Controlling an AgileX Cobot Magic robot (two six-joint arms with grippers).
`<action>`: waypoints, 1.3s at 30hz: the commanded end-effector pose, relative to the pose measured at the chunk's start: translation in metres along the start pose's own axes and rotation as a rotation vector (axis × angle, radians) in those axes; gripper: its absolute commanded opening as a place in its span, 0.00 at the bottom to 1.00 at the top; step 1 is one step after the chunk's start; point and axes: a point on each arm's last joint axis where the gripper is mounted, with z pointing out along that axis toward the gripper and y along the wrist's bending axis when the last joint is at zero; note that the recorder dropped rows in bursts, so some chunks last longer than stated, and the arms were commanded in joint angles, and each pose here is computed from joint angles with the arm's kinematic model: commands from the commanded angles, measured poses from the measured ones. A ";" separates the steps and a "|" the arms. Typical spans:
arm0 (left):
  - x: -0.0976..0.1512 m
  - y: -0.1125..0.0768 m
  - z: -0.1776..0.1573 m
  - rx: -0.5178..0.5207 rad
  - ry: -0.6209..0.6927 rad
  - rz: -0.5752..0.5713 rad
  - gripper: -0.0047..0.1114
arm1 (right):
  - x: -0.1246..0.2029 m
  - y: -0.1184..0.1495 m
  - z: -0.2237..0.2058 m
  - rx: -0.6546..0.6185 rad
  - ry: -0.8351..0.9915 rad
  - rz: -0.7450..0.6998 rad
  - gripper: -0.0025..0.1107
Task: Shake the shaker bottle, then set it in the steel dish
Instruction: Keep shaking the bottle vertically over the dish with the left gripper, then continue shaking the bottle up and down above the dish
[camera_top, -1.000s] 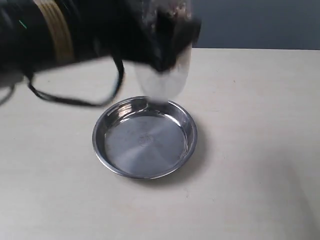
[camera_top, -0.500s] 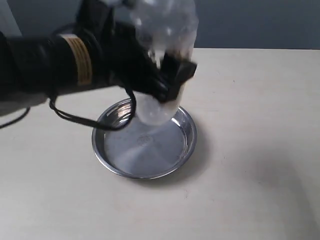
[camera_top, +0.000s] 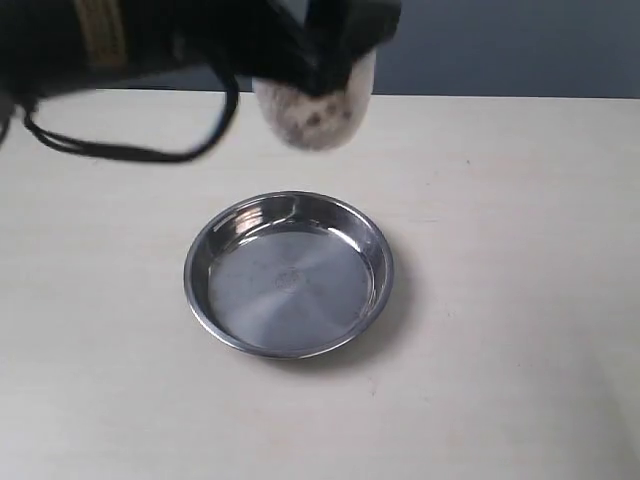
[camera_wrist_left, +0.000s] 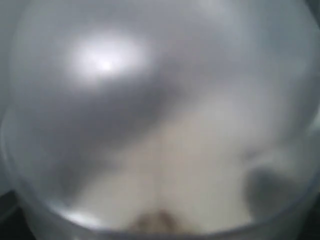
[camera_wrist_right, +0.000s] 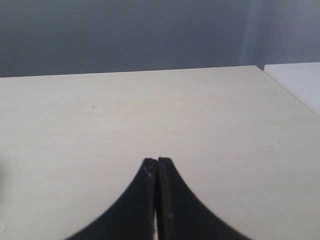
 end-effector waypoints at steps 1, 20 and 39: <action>0.072 0.002 0.022 -0.031 0.257 -0.101 0.04 | -0.001 0.000 0.000 0.004 -0.016 0.000 0.01; 0.044 -0.001 0.003 -0.008 0.140 -0.052 0.04 | -0.001 0.000 0.000 0.004 -0.016 0.000 0.01; -0.026 -0.003 -0.020 0.003 -0.094 0.020 0.04 | -0.001 0.000 0.000 0.004 -0.016 0.000 0.01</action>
